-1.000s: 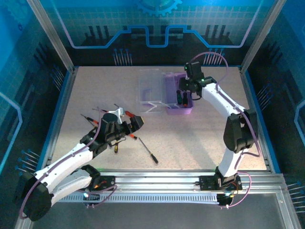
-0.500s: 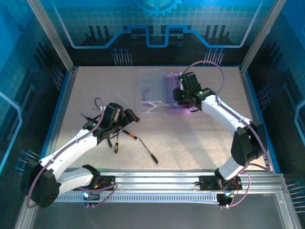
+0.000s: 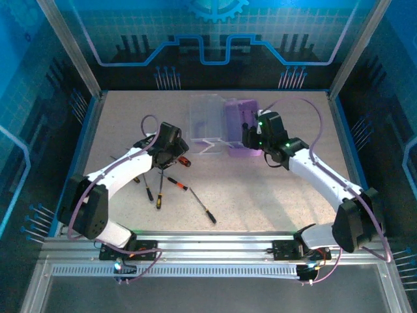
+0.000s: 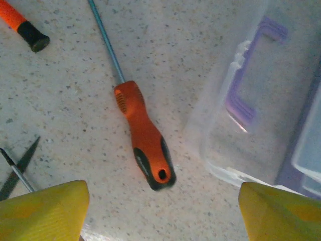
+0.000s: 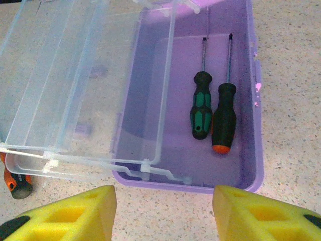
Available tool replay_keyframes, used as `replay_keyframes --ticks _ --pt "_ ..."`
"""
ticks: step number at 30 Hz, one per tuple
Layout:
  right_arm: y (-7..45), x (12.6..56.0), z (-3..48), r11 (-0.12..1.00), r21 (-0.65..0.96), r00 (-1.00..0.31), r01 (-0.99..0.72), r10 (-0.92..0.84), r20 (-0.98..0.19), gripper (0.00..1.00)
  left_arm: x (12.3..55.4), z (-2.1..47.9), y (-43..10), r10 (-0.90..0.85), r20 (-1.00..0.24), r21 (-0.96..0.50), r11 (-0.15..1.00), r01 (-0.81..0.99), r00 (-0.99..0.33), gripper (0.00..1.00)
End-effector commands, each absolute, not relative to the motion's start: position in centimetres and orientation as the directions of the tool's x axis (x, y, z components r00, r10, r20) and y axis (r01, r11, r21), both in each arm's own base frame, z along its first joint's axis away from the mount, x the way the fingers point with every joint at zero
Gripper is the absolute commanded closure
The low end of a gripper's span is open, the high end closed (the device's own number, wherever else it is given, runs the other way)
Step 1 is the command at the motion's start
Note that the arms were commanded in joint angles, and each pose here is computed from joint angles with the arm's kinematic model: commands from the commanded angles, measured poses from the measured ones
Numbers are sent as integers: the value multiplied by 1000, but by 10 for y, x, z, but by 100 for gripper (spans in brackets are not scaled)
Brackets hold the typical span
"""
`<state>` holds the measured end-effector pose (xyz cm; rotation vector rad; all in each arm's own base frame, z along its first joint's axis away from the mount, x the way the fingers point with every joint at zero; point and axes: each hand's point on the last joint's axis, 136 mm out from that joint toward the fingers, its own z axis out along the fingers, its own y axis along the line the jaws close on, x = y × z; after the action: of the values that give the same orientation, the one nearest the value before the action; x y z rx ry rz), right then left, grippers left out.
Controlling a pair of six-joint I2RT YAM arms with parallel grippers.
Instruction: Pack the tool kit
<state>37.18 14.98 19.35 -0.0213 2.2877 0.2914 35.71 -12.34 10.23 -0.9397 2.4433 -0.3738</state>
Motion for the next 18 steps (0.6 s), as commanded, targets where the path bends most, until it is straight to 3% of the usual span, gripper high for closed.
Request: replay_keyframes --ticks 1,5,13,18 --pt "138 372 209 967 244 -611 -77 148 -777 44 360 95 -116 -745 -309 -418 665 -619 -591 29" --pt "132 367 215 960 268 -581 -76 176 -795 43 367 86 -113 -766 -295 -388 642 -661 -571 36" --pt "131 364 213 957 279 -583 -79 183 -792 43 372 59 -107 -803 -249 -255 594 -763 -542 34" --pt "132 362 213 954 285 -584 -89 182 -791 44 380 48 -100 -831 -233 -271 554 -787 -505 34"
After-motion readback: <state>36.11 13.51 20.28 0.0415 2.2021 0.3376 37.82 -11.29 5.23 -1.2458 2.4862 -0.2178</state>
